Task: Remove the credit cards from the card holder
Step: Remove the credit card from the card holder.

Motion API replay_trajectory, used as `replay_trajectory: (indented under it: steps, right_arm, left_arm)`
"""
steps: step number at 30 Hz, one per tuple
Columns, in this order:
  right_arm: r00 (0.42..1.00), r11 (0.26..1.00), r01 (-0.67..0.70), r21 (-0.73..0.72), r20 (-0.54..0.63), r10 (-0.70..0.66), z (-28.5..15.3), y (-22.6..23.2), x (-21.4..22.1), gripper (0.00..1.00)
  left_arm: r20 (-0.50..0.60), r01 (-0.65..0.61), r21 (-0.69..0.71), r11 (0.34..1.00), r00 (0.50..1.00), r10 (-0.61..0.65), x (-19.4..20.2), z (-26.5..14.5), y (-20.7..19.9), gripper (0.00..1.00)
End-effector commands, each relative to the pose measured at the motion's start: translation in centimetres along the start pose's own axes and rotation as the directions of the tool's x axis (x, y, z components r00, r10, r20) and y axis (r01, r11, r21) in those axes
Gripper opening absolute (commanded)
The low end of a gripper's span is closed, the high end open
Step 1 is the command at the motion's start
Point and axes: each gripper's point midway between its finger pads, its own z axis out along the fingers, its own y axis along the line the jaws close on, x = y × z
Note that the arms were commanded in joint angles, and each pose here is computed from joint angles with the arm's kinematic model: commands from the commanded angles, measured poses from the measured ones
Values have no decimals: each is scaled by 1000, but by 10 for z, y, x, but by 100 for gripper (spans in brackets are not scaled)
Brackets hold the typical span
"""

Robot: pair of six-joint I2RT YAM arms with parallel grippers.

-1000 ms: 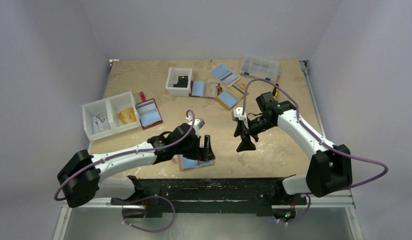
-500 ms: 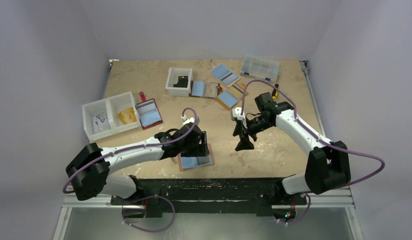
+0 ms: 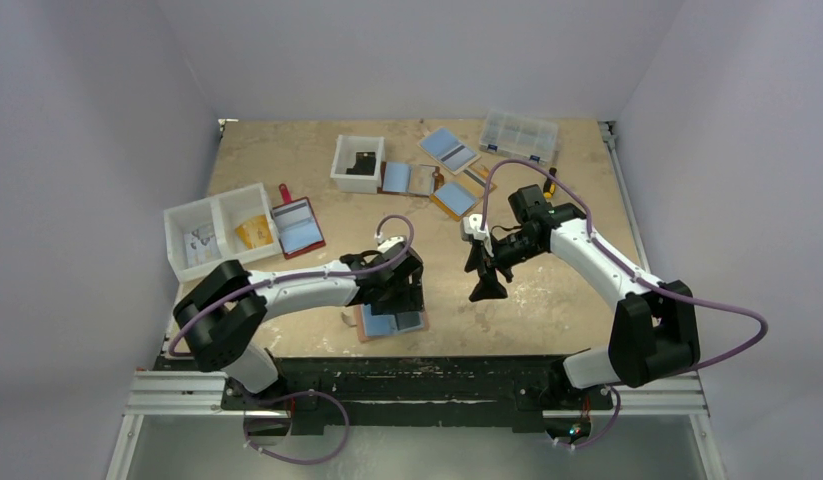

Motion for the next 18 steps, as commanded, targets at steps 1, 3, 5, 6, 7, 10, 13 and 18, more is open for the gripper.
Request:
replay_trajectory:
  steps: [1, 3, 5, 6, 7, 10, 13, 18]
  right_arm:
    - [999, 1000, 28, 4, 31, -28, -1, 1, -9, 77]
    - [999, 1000, 28, 4, 30, -28, -1, 1, -9, 78]
    - [999, 1000, 28, 5, 28, -28, -1, 0, -8, 78]
    - [999, 1000, 29, 7, 28, -29, -1, 0, -9, 78]
    - [999, 1000, 29, 6, 29, -29, -1, 0, -9, 78]
    - [999, 1000, 26, 3, 30, -26, 0, 1, -9, 78]
    - [999, 1000, 24, 2, 36, -24, -1, 1, -11, 78]
    - [999, 1000, 20, -1, 49, -20, -2, 3, -14, 78]
  left_arm:
    - [-20, 12, -60, 998, 1000, -13, 0, 6, -1, 66]
    - [-25, 13, -71, 997, 1000, -15, 1, 8, 2, 65]
    - [-28, 7, -82, 997, 1000, -10, 2, 9, 3, 65]
    - [-26, -1, -81, 997, 1000, -1, 1, 10, 3, 65]
    - [-24, -11, -72, 997, 1000, 10, 0, 10, 0, 65]
    - [-14, -57, -14, 998, 998, 57, -6, 14, -12, 60]
    - [-29, -75, 48, 996, 997, 76, -10, 24, -22, 46]
    - [-43, -95, 59, 994, 994, 98, -22, 41, -29, 44]
